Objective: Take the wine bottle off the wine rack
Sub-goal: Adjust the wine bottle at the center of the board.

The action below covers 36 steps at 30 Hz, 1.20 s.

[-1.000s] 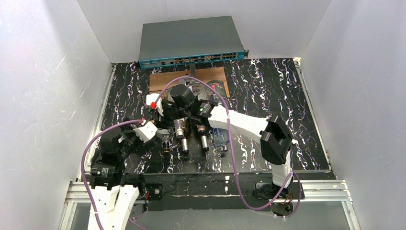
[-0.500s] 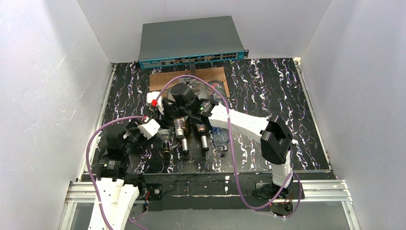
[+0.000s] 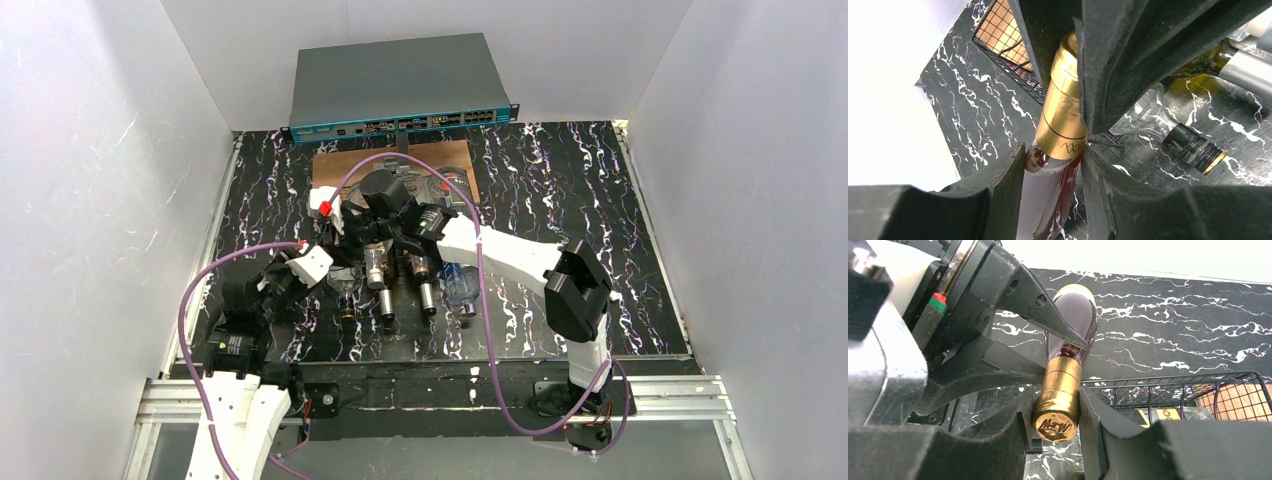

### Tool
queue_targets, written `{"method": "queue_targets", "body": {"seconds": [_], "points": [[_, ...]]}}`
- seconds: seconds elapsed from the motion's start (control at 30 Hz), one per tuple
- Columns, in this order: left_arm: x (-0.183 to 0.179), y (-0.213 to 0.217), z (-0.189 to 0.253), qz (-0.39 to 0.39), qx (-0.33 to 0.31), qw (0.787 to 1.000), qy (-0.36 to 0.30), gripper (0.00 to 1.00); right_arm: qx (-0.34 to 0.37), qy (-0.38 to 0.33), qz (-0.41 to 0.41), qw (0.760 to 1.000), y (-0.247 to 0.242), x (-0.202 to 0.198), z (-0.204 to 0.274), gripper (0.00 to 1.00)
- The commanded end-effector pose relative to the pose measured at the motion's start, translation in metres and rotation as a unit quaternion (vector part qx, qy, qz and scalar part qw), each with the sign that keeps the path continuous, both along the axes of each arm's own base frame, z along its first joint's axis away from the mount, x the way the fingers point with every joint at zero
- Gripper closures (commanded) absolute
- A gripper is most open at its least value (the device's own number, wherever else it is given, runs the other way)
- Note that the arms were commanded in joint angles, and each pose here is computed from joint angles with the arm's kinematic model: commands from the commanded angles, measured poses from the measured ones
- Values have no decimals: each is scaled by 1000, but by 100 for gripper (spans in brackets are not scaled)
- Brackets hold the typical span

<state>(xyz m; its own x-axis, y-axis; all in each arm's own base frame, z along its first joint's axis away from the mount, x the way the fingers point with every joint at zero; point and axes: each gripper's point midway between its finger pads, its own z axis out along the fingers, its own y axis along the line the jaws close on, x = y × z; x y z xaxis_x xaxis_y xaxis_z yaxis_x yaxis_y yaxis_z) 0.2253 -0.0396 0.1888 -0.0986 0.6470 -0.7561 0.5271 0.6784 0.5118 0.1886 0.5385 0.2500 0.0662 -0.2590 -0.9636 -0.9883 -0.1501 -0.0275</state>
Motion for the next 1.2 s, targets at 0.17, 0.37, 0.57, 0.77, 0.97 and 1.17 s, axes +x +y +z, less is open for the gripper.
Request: {"method": "queue_targets", "body": {"seconds": [0.17, 0.37, 0.57, 0.77, 0.97, 1.17], "points": [[4, -10, -1, -11, -34, 999, 2, 47, 94, 5, 86, 992, 9, -39, 71, 99], [4, -12, -4, -15, -38, 999, 2, 76, 98, 11, 94, 991, 9, -42, 73, 99], [3, -10, -1, -11, -33, 999, -2, 100, 97, 12, 93, 991, 9, -43, 72, 88], [4, -5, 5, 1, -25, 1000, -16, 100, 99, 8, 92, 991, 5, -41, 79, 33], [6, 0, 11, 13, -22, 999, -30, 100, 106, 6, 91, 990, -3, -34, 90, 9], [12, 9, 23, 39, -18, 998, -51, 100, 106, 15, 107, 988, -20, -36, 98, 9]]}}
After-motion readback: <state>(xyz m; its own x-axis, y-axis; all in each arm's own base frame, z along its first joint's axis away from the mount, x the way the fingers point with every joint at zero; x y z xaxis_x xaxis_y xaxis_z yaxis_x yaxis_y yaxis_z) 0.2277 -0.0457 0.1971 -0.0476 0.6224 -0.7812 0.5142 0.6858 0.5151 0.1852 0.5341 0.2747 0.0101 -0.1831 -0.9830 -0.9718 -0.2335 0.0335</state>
